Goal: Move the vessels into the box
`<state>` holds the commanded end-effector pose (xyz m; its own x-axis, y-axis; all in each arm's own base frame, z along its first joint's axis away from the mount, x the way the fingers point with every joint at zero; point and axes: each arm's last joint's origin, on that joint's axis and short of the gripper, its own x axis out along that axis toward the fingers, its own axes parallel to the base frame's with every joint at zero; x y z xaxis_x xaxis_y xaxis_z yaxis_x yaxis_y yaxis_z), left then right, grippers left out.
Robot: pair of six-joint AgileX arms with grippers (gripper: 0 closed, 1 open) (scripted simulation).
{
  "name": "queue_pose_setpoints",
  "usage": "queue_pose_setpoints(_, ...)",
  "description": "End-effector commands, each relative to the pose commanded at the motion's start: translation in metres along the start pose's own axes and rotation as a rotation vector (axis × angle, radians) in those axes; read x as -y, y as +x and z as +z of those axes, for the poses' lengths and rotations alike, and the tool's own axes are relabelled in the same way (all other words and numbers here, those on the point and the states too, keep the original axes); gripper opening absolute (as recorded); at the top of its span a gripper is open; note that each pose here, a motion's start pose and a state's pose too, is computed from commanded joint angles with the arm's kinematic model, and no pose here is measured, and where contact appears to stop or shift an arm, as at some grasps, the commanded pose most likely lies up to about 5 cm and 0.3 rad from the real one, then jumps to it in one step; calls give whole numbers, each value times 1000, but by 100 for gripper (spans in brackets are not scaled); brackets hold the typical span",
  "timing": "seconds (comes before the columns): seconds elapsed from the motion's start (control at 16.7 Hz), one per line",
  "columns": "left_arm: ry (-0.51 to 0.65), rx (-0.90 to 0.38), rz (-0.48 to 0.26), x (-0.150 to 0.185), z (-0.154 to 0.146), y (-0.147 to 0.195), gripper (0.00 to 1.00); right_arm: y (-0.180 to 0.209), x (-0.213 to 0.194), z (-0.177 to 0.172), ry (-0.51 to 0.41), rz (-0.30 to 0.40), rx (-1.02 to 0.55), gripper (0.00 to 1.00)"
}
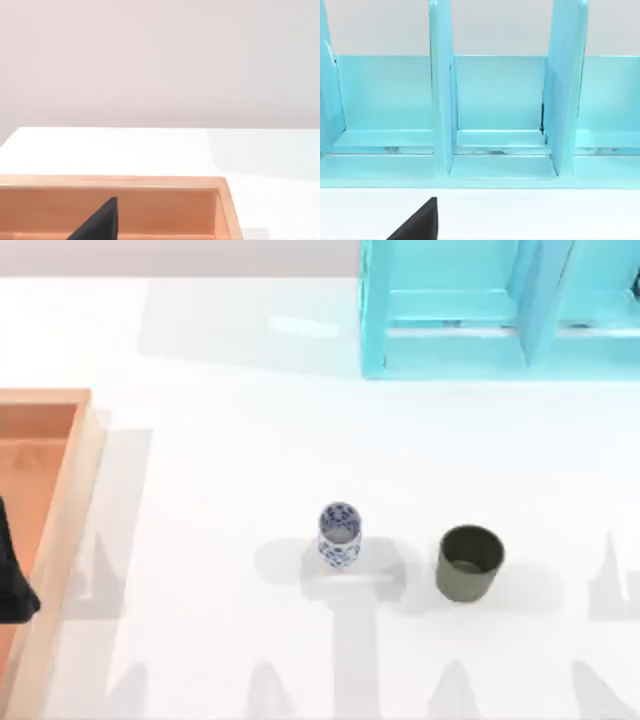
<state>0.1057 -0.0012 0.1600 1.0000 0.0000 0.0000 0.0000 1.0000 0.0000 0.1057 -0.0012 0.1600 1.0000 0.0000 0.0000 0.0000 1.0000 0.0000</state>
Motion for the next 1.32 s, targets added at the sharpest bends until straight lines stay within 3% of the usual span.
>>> queue_pose_setpoints(0.18, -3, -2, -6, 1, 2, 0, 100, 0, 0, 0, 0, 0, 0, 100)
queue_pose_setpoints(0.36, -37, -28, -59, 6, 22, 1, 100, 0, 0, 0, 0, 0, 0, 100)
queue_pose_setpoints(0.78, -188, -259, -276, 44, 127, 29, 100, 0, 0, 0, 0, 0, 0, 100)
queue_pose_setpoints(1.08, -242, -589, -385, 122, 198, 97, 100, 0, 0, 0, 0, 0, 0, 100)
queue_pose_setpoints(1.32, -203, -904, -385, 222, 199, 155, 100, 0, 0, 0, 0, 0, 0, 100)
